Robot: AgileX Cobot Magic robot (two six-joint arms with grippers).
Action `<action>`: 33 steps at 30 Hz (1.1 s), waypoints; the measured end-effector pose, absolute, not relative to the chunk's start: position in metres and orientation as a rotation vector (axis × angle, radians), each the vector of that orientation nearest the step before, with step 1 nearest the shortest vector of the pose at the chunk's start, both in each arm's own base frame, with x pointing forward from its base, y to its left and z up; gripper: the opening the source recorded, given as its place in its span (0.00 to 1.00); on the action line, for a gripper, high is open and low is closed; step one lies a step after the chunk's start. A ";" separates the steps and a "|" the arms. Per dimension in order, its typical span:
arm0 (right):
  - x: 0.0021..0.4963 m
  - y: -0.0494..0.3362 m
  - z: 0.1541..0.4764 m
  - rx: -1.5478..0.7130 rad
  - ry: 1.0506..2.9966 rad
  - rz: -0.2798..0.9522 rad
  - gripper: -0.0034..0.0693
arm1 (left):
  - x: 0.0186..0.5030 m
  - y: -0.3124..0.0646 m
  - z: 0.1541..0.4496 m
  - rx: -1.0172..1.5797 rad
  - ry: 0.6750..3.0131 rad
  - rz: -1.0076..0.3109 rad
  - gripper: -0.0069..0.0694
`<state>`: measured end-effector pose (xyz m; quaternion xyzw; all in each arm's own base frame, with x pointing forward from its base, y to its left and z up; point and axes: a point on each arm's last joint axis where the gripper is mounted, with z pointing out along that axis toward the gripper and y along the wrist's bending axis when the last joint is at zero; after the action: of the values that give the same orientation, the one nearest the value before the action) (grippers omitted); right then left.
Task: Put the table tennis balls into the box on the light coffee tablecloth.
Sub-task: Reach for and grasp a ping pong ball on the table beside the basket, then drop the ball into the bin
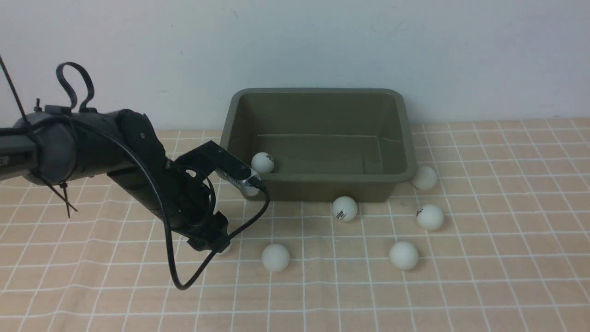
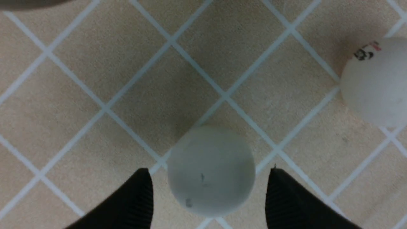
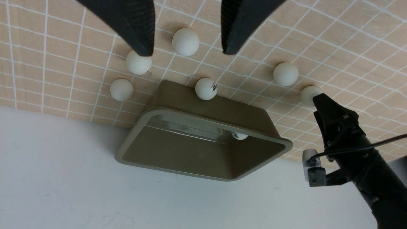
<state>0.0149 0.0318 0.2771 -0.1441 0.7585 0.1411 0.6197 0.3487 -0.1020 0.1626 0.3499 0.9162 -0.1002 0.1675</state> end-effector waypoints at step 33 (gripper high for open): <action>0.015 0.032 0.277 -0.331 1.744 0.328 0.42 | 0.405 -0.136 0.276 1.022 2.082 -0.450 0.51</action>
<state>0.0148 0.0320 0.2772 -0.1438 0.7583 0.1425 0.6197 0.4047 -0.1362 0.2755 0.4002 0.8153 -0.1761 0.3797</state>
